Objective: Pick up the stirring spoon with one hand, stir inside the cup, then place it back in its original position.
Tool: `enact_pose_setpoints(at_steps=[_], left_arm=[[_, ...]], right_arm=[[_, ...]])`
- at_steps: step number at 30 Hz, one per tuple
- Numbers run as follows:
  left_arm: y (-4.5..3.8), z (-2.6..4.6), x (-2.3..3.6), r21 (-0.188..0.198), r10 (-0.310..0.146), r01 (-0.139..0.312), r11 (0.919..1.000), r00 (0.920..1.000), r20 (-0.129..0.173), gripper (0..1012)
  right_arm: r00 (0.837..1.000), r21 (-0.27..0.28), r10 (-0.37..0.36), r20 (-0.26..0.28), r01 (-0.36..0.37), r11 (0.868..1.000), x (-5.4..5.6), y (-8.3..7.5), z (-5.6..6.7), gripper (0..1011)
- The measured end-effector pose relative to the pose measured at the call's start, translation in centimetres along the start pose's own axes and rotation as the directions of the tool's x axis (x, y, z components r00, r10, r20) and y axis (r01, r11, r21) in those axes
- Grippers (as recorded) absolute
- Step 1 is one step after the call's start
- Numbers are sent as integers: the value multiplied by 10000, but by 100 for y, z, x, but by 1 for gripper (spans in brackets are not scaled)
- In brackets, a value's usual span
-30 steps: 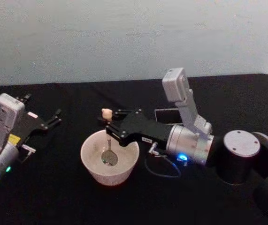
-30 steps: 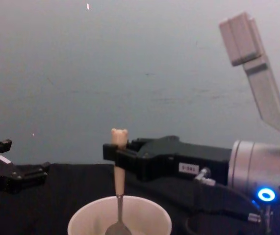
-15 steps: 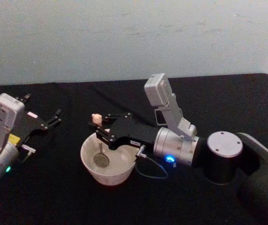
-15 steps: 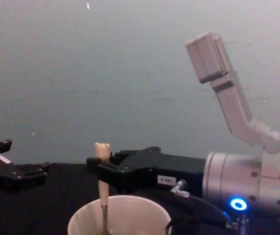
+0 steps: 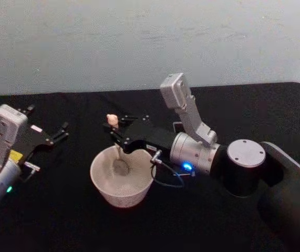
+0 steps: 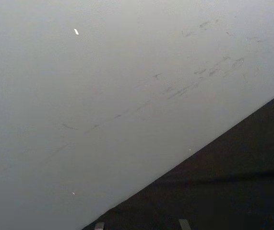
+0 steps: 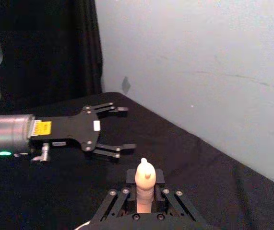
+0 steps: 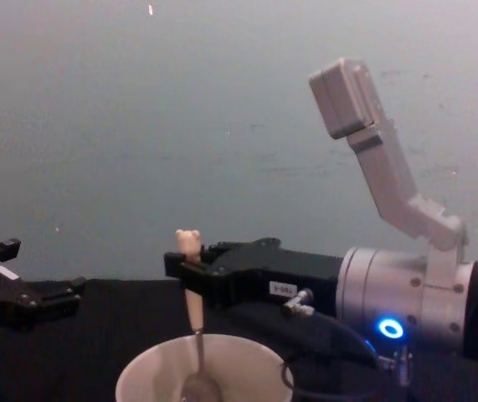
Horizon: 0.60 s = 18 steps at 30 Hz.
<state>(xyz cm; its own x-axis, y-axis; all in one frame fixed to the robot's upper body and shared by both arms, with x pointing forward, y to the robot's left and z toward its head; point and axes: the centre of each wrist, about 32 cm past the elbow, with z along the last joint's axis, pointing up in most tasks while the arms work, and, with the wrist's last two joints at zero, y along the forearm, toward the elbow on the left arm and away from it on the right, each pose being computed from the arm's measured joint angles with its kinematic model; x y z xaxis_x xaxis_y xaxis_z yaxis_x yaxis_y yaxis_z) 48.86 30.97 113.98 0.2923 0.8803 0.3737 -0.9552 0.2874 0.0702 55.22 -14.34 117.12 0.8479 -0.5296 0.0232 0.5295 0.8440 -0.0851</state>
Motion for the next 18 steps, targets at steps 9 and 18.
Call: enact_pose_setpoints(at_steps=[9, 18], left_arm=[[0, 0, 0, 1, 0, 0, 10000, 10000, 1, 1001], [0, 0, 0, 1, 0, 0, 10000, 10000, 0, 1001]], right_arm=[[9996, 68, -251, 92, 250, 9997, 68, -111, 17, 218], [9999, 77, -18, 104, 17, 10000, 58, -359, 26, 218]])
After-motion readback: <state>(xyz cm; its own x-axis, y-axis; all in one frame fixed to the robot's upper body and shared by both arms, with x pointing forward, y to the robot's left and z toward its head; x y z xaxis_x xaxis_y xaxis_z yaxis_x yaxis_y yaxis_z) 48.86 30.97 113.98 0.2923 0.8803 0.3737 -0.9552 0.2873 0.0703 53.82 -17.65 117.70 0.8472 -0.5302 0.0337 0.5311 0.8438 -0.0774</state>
